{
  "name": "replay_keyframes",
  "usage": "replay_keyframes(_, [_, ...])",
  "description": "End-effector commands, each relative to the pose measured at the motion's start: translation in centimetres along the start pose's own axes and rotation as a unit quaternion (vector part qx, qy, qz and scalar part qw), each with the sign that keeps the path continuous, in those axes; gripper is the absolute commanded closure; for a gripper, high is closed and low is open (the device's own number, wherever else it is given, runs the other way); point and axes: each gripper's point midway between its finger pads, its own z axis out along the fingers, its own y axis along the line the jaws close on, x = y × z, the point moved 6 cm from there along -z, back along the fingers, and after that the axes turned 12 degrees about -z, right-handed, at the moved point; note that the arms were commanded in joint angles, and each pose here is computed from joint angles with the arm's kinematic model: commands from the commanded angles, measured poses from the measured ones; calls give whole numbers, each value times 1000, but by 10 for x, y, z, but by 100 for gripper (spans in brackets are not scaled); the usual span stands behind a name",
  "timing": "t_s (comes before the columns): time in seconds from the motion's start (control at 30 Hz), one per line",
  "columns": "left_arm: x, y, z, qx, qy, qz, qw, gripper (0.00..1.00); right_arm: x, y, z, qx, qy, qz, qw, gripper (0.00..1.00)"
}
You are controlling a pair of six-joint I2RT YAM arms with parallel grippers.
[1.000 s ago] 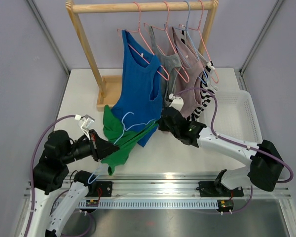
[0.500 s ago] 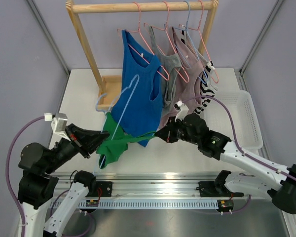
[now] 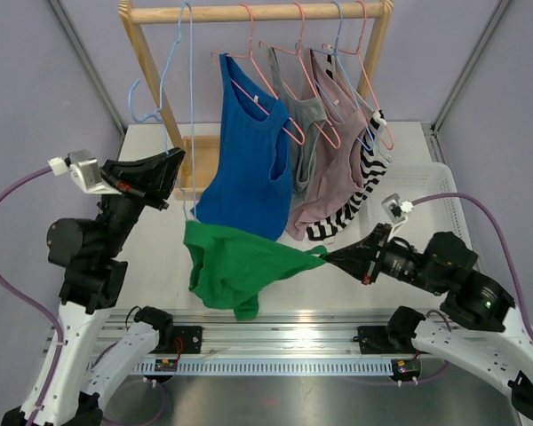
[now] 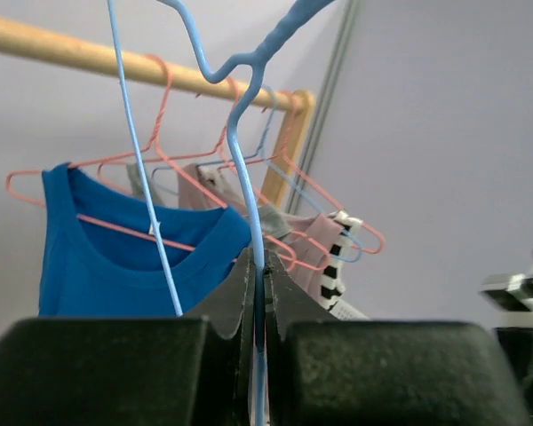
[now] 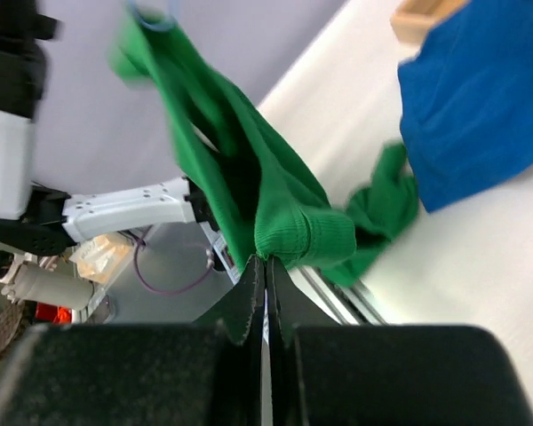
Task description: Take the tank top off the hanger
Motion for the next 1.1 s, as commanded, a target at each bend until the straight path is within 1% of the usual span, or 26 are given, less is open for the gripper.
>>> replay_keyframes(0.0, [-20,-9,6,27,-60,30,997,100,-17,3,-20,22,-17,-30,999,100])
replay_keyframes(0.03, [-13,-6,6,30,-49,24,998,100,-21,5,-20,20,-25,-32,999,100])
replay_keyframes(0.07, [-7,-4,6,33,-38,17,999,100,-20,3,-15,25,-18,-30,999,100])
replay_keyframes(0.1, [8,-3,5,56,-7,12,998,100,-20,1,-8,29,-14,-30,999,100])
replay_keyframes(0.13, [15,-3,4,64,6,2,998,100,-19,0,1,22,-12,-33,999,100])
replay_keyframes(0.17, [20,-2,2,66,14,-9,998,100,-12,-4,19,23,18,-32,999,100])
replay_keyframes(0.23, [30,12,-3,15,26,-30,999,100,-6,-11,37,35,47,-29,998,100])
replay_keyframes(0.27, [32,17,-6,-13,28,-35,999,100,3,-17,53,43,76,-24,996,100])
replay_keyframes(0.3, [39,31,-12,-70,41,-45,996,100,6,-20,60,48,85,-20,995,100])
replay_keyframes(0.37, [36,36,-19,-113,51,-41,991,100,21,-29,76,66,108,-6,992,100])
replay_keyframes(0.4, [46,48,-29,-167,79,-44,982,100,26,-35,80,84,109,-3,990,100])
replay_keyframes(0.43, [40,46,-31,-181,81,-38,979,100,36,-38,84,89,117,-1,989,100])
replay_keyframes(0.5, [47,58,-40,-231,107,-33,966,100,47,-45,89,117,125,9,985,100])
replay_keyframes(0.53, [41,56,-39,-239,105,-26,965,100,54,-47,91,118,129,11,984,89])
replay_keyframes(0.57, [40,58,-39,-249,110,-23,962,100,59,-48,93,123,134,14,983,68])
replay_keyframes(0.6, [45,67,-37,-276,126,-20,953,100,61,-49,93,124,137,17,983,51])
replay_keyframes(0.63, [46,70,-33,-282,139,-14,949,100,63,-53,93,138,137,15,981,39])
replay_keyframes(0.67, [34,63,-25,-277,136,-9,951,100,63,-55,92,148,134,13,980,10])
replay_keyframes(0.7, [44,74,-17,-296,165,-11,941,100,62,-56,90,154,131,12,979,1])
replay_keyframes(0.77, [31,71,-3,-296,166,-4,941,100,58,-58,83,171,126,5,977,0])
replay_keyframes(0.8, [39,81,7,-308,186,-4,933,100,59,-60,80,178,130,3,975,1])
replay_keyframes(0.87, [39,84,20,-306,195,-3,932,100,56,-60,74,182,122,0,976,0])
replay_keyframes(0.9, [28,79,30,-296,183,1,937,100,56,-60,72,183,123,0,975,0])
replay_keyframes(0.93, [33,88,40,-304,193,2,933,100,59,-60,69,183,125,0,975,0])
replay_keyframes(1.0, [19,83,57,-289,173,8,941,100,61,-60,65,179,124,1,976,0])
replay_keyframes(1.07, [20,92,75,-289,175,10,941,100,62,-58,61,168,120,1,978,1])
